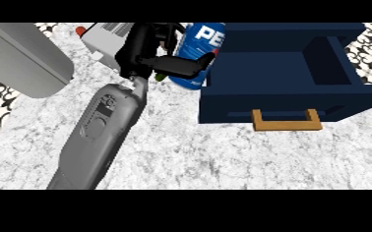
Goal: Pick up the can, place it into the drawer and close the drawer
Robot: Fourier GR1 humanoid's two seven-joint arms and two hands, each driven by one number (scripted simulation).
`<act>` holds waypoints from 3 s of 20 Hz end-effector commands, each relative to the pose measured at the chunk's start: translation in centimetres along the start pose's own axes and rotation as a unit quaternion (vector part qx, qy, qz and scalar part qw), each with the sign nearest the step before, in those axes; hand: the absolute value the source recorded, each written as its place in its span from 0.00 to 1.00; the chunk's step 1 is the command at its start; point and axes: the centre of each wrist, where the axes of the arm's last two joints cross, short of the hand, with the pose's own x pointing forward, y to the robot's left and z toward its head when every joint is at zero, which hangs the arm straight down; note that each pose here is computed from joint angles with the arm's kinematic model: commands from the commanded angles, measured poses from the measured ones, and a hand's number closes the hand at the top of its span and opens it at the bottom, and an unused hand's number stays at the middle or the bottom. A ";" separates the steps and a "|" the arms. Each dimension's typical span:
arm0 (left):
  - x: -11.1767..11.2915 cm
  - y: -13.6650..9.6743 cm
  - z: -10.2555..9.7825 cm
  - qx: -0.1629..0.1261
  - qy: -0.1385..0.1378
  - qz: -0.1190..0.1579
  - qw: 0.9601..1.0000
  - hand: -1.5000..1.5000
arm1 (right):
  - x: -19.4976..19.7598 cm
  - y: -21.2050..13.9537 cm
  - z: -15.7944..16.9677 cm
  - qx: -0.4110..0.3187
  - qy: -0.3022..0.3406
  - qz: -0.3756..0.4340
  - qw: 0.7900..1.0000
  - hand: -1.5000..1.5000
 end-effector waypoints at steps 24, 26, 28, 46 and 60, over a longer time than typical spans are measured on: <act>7.5 -9.7 -8.1 -0.011 0.008 -0.054 0.998 1.00 | 0.1 0.4 -0.4 0.021 -0.004 -0.001 1.000 0.00; 8.1 -10.5 -8.1 -0.003 0.014 -0.056 0.998 1.00 | 0.5 0.6 -2.0 0.012 -0.008 0.002 1.000 0.00; 9.9 -11.3 -8.4 -0.010 0.006 -0.063 0.998 1.00 | -0.9 0.2 -1.3 0.020 -0.002 -0.005 1.000 0.00; 3.7 -9.9 -8.7 0.016 0.014 -0.126 0.992 1.00 | 0.0 0.7 -4.1 0.031 -0.016 0.004 0.999 0.00; 0.4 -9.4 -7.7 0.063 0.015 -0.159 0.985 0.00 | -0.1 2.2 -5.5 0.045 -0.034 -0.001 0.998 0.00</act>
